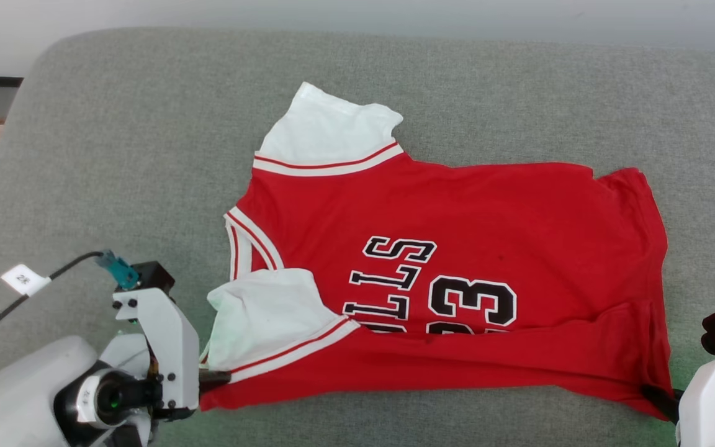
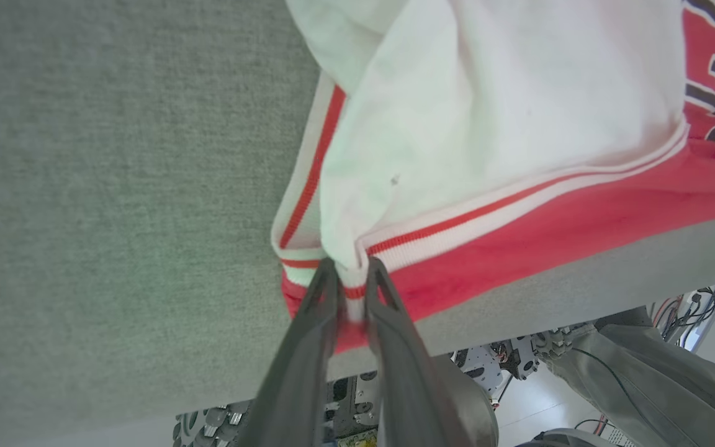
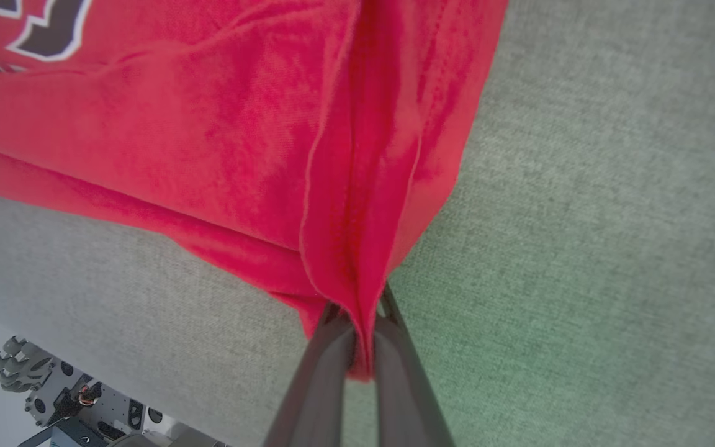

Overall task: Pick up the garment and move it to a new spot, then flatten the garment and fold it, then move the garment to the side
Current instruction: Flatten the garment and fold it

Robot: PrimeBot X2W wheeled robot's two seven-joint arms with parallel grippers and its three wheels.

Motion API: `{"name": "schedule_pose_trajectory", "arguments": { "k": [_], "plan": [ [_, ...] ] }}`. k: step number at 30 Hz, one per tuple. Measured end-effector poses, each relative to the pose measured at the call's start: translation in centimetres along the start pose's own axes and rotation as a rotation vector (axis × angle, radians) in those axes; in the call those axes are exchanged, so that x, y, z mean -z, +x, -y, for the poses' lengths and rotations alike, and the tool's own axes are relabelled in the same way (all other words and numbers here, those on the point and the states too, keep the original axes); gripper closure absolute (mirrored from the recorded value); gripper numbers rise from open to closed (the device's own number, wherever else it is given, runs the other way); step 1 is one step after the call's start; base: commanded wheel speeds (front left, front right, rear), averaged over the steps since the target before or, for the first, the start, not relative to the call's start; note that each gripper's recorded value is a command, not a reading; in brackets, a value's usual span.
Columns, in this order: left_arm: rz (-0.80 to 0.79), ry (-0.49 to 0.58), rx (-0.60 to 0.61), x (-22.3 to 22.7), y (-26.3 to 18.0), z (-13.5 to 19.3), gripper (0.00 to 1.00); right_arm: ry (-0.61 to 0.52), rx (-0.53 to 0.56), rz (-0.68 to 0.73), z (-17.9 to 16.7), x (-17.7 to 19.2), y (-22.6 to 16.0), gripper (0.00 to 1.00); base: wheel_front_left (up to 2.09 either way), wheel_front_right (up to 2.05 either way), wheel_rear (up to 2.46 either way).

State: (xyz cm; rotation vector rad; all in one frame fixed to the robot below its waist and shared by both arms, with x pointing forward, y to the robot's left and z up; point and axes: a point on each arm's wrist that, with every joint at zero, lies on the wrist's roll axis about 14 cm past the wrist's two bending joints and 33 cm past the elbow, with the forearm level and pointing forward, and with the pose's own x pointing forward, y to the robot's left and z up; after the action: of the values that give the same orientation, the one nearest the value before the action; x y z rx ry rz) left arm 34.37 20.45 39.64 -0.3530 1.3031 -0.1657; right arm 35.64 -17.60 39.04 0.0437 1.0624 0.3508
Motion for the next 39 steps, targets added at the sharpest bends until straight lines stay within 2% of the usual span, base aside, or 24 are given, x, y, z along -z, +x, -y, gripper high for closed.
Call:
{"name": "schedule_pose_trajectory", "arguments": {
  "k": [1, 2, 3, 4, 12, 19, 25, 32, 39],
  "plan": [
    [0.0, 0.006, 0.0, 0.1, 0.1, 0.1, 0.46, 0.001, -0.002, -0.001, -0.1, 0.1, 0.0, 0.5, 0.0, 0.0, 0.0],
    [0.002, 0.009, 0.003, 0.1, 0.1, 0.2, 0.11, 0.001, -0.005, 0.0, -0.2, 0.1, 0.0, 0.18, 0.0, 0.0, 0.0],
    [0.006, 0.01, 0.003, 0.1, 0.1, 0.2, 0.05, 0.0, -0.007, 0.0, -0.3, 0.1, 0.0, 0.0, 0.0, 0.0, 0.0],
    [0.006, 0.013, 0.002, 0.1, 0.1, 0.2, 0.0, 0.0, -0.008, -0.003, -0.4, 0.1, 0.0, 0.0, 0.0, 0.0, 0.0],
    [0.068, 0.064, -0.009, -0.9, -1.1, 0.3, 0.0, -0.005, 0.004, 0.065, -0.5, -1.1, -1.3, 0.0, 0.0, 0.0, 0.0],
    [0.233, 0.151, -0.004, -4.9, -3.5, 1.6, 0.0, -0.015, 0.024, 0.233, -0.7, -3.9, -3.2, 0.0, 0.0, 0.0, 0.0],
    [0.467, 0.286, 0.002, -10.7, -5.6, 3.7, 0.0, -0.054, 0.031, 0.498, -1.4, -8.3, -5.5, 0.0, 0.0, 0.0, 0.0],
    [0.66, 0.412, 0.04, -16.9, -6.4, 6.5, 0.0, -0.13, 0.059, 0.809, -1.9, -12.6, -8.4, 0.0, 0.0, 0.0, 0.0],
    [0.765, 0.481, 0.058, -22.5, -6.0, 8.6, 0.0, -0.179, 0.099, 1.071, -1.8, -15.5, -11.0, 0.0, 0.0, 0.0, 0.0]
  ]
}}
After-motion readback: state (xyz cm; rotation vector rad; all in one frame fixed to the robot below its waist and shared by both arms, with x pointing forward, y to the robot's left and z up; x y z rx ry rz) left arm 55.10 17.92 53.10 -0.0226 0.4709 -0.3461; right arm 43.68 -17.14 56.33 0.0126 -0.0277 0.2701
